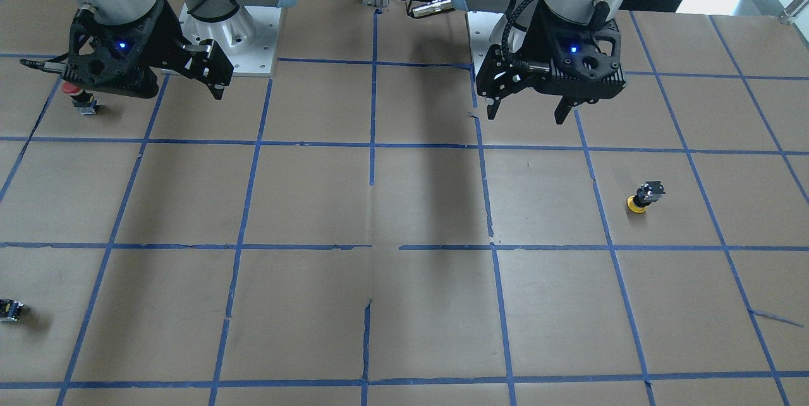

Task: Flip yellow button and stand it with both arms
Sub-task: 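Move the left gripper down toward the yellow button lying on its side, then lower the left gripper and grasp the yellow button's base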

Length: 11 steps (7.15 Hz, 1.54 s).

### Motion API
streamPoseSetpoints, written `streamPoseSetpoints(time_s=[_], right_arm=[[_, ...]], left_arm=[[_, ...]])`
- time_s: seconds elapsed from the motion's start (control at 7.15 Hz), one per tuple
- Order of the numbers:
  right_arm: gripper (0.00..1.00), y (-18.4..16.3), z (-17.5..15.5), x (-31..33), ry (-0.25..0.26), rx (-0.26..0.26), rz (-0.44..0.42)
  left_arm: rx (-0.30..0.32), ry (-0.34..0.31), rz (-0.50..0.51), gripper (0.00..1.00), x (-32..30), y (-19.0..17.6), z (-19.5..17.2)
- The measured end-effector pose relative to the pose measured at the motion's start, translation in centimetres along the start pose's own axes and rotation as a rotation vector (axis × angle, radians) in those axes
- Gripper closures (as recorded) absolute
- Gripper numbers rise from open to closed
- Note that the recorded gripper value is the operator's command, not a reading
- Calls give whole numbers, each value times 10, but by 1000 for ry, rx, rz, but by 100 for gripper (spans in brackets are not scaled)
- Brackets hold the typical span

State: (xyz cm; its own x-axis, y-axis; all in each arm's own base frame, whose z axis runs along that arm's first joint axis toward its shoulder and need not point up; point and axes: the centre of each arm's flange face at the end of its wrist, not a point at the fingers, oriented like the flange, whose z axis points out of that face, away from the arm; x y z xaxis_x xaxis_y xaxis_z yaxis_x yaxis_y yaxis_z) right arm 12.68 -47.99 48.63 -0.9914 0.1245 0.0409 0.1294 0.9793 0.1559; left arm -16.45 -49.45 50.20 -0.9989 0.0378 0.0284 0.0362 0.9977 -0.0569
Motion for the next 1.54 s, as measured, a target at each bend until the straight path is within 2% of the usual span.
streamPoseSetpoints(time_s=[0.42, 0.56, 0.84, 1.12, 1.4, 1.54], right_arm=[[0, 0, 0, 1, 4, 1, 0], [0, 0, 0, 1, 6, 2, 0], [0, 1, -1, 1, 9, 3, -1], [0, 1, -1, 1, 10, 3, -1], [0, 1, -1, 0, 10, 4, 0], [0, 1, -1, 0, 10, 4, 0]], left_arm=[[-8, 3, -3, 1, -7, 2, 2], [-27, -3, -30, 1, -26, 1, 6], [-98, -1, -139, 0, -104, -4, 18], [-158, 28, -90, 1, -172, -1, 47], [-191, 53, -135, 1, -241, 11, 84], [-188, 31, -169, 1, -269, 17, 98]])
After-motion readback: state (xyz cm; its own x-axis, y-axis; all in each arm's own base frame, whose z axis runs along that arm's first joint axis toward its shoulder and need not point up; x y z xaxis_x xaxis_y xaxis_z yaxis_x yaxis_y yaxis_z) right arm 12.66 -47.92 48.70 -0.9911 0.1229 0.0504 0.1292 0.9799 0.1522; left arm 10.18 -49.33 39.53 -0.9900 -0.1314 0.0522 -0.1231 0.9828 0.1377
